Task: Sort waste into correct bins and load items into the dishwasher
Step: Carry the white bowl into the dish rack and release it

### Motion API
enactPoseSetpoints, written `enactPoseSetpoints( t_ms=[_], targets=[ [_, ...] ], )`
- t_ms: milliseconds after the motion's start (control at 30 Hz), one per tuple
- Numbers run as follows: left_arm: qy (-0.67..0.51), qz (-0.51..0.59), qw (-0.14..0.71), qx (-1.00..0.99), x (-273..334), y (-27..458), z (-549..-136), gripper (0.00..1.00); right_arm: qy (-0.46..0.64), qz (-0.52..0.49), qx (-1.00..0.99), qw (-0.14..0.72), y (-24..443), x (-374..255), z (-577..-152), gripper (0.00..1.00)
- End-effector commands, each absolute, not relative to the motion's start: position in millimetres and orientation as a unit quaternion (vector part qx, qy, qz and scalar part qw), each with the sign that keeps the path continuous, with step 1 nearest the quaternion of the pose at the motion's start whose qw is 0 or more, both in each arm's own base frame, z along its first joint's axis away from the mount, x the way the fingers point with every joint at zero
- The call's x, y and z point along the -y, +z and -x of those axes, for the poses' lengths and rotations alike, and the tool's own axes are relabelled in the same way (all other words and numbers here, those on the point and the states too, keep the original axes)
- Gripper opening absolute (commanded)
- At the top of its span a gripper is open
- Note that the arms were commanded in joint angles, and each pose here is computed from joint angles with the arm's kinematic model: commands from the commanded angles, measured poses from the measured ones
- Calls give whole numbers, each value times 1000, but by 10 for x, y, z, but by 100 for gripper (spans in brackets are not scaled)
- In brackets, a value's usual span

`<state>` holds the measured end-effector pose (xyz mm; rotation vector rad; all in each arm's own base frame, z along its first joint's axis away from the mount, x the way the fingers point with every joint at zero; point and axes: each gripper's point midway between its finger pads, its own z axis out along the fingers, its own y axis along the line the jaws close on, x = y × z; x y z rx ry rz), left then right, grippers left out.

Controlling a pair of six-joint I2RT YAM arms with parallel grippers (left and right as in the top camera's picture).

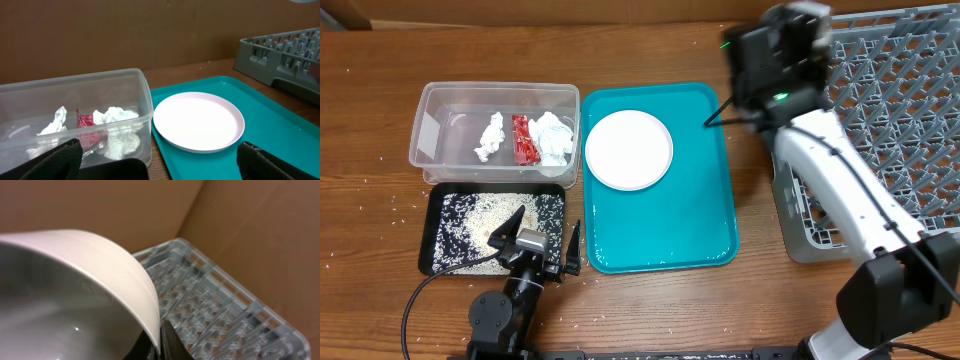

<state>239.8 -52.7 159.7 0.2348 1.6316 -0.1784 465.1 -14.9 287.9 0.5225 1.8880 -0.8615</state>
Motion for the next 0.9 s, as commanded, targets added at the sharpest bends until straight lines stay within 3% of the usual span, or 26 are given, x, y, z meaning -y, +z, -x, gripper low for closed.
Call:
enactPoseSetpoints(
  t_ms=[0, 233, 667, 867],
  targets=[
    [-72, -108, 679, -723, 513, 1592, -2401, 100, -382, -180, -788, 448, 2838, 480, -4780, 4],
    [-72, -108, 679, -723, 513, 1592, -2401, 100, -432, -165, -792, 399, 2510, 920, -4952, 4],
    [-72, -108, 679, -723, 513, 1592, -2401, 100, -482, -113, -806, 324, 1735, 888, -5110, 4],
    [-72, -108, 679, -723, 513, 1592, -2401, 99, -479, -72, -816, 316, 1650, 573, -5101, 4]
  ],
)
